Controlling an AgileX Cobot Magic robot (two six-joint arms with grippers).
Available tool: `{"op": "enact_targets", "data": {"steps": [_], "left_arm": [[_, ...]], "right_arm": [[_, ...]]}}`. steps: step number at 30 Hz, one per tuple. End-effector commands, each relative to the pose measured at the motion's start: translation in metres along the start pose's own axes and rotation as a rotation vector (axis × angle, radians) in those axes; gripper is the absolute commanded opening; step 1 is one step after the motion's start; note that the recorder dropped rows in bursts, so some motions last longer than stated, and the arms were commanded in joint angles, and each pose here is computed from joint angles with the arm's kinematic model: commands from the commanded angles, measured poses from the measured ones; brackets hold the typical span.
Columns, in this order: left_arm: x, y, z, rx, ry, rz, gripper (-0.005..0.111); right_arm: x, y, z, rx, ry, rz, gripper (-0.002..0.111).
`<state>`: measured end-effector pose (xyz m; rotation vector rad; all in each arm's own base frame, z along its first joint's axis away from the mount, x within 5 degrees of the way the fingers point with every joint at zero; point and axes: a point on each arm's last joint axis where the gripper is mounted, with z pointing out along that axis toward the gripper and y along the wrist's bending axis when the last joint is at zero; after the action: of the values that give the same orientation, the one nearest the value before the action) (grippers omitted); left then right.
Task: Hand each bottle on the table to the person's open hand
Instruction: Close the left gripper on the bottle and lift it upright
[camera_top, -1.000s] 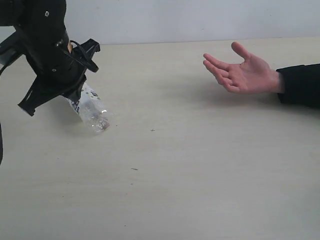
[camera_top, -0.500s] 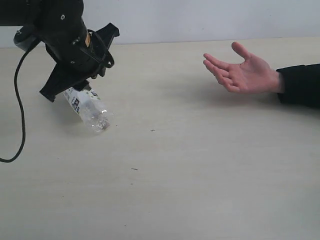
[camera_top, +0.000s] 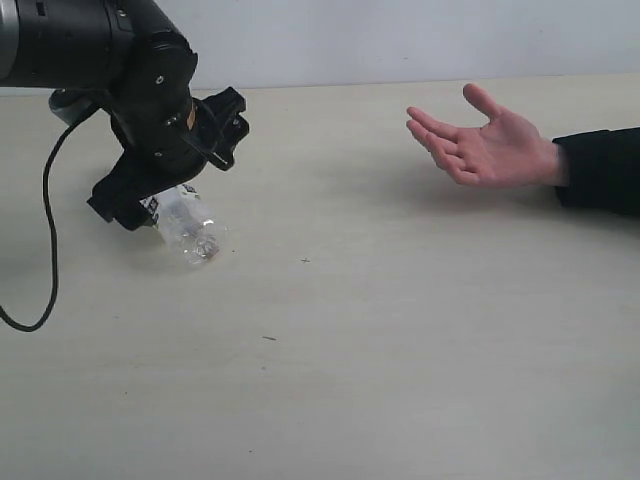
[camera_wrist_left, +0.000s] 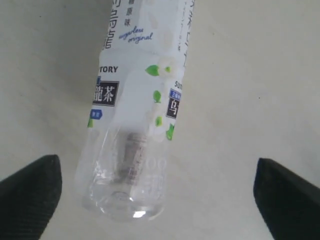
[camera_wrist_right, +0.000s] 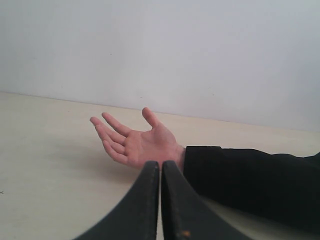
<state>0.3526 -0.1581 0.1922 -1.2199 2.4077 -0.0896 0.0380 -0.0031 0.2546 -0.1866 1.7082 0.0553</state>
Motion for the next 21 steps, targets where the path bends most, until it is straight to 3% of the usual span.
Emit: {"op": "enact_targets", "data": {"steps": [1,7,21], "left_arm": [[-0.015,0.004,0.006,-0.015,-0.009,-0.041,0.105],[-0.040,0.013,0.017,-0.044,-0.015,-0.115,0.105],[-0.033,0.012,0.053,-0.038,0.016,-0.083,0.105]], "right_arm": [[0.000,0.000,0.000,0.001,-0.004,0.002,0.003],[0.000,0.000,0.000,0.001,-0.004,0.002,0.003],[0.000,0.000,0.000,0.001,-0.004,0.002,0.003]]}}
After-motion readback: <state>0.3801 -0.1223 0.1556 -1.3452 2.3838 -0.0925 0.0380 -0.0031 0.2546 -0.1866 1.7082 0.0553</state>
